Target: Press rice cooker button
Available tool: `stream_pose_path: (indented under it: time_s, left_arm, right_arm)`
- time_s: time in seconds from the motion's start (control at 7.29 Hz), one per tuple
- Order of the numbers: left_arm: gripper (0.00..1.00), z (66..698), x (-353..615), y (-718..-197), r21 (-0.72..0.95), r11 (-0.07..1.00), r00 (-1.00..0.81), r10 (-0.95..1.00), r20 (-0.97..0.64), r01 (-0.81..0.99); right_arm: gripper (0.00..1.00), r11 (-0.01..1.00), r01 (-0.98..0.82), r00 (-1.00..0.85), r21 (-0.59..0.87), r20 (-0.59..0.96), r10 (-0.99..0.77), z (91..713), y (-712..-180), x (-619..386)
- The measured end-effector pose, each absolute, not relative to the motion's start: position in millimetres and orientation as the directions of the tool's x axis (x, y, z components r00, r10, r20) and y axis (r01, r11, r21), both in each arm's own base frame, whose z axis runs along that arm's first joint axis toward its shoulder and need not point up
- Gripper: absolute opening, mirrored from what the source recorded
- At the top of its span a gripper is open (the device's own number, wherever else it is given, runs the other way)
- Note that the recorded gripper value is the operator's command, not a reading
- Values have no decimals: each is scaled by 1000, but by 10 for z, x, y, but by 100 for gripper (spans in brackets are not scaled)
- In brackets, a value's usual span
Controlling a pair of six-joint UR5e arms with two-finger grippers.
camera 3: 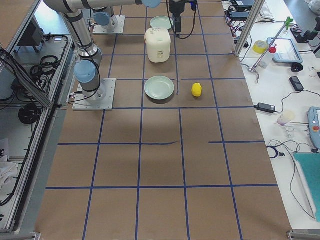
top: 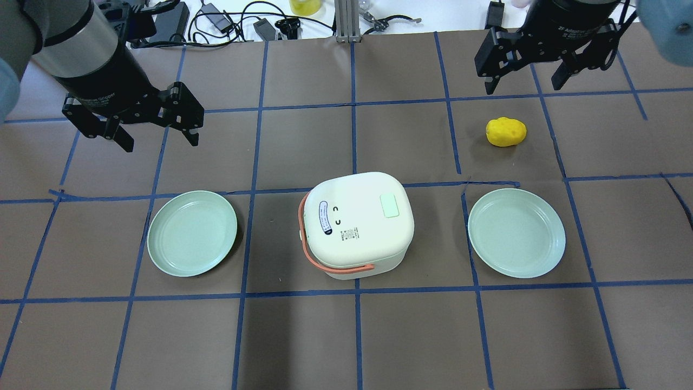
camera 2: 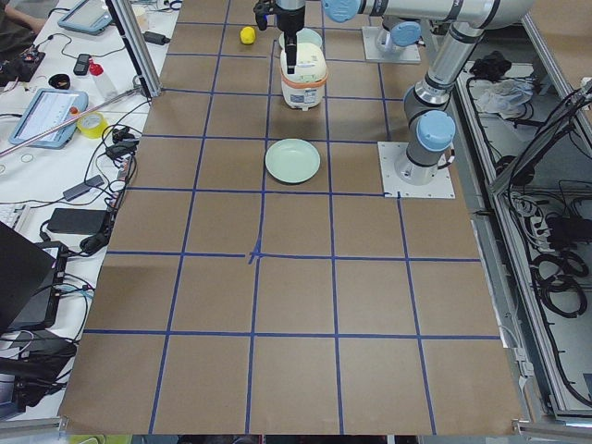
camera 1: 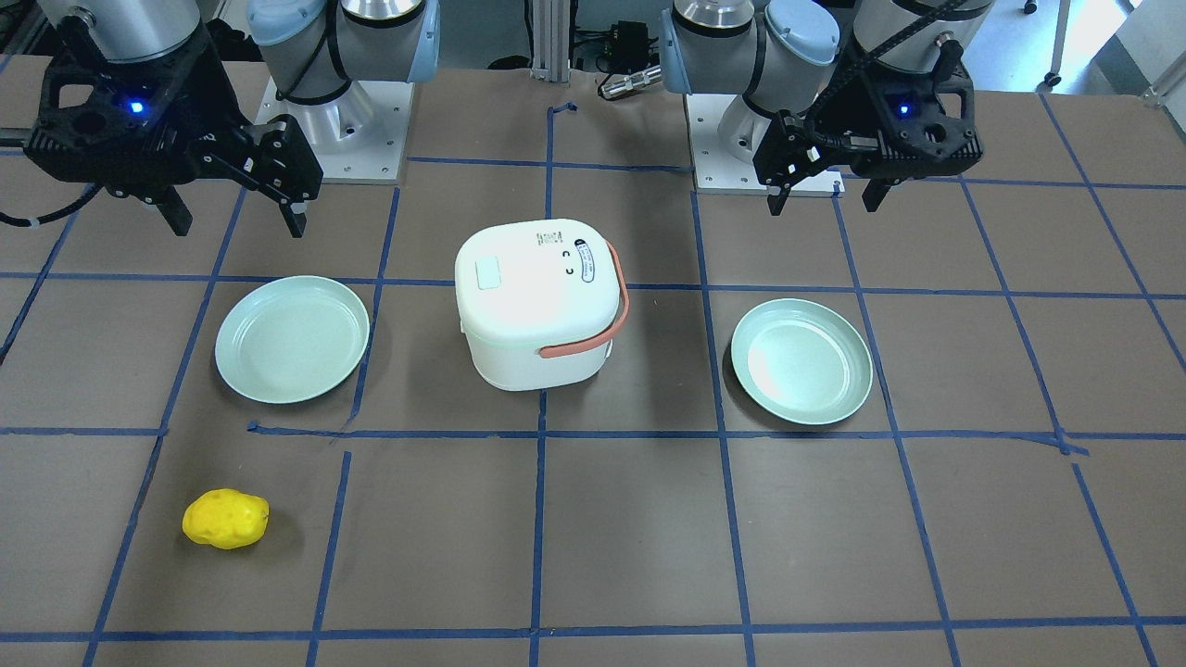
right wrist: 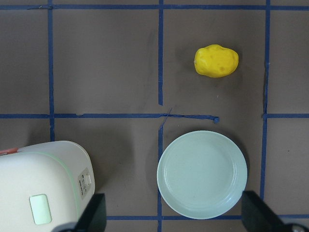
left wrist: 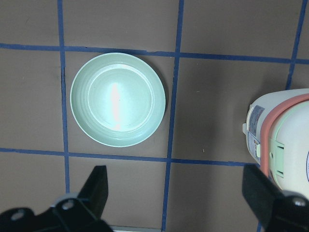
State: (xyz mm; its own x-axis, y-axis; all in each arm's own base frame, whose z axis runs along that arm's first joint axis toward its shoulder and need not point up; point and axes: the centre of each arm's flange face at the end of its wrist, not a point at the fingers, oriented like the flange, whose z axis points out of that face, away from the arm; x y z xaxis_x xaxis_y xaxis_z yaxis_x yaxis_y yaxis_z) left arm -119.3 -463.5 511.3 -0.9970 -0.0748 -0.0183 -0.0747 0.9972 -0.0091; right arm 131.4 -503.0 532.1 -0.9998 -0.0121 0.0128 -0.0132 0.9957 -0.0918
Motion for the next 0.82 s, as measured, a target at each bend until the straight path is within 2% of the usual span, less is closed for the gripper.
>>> stream_pose_path:
  time_s: [0.82]
  left_arm:
    - [100, 5113, -1193, -4635, -9, 997, -997, -74, -18, -74]
  right_arm:
    - [99, 998, -28, -1000, -60, -4, -28, 5157, -4999, 1428]
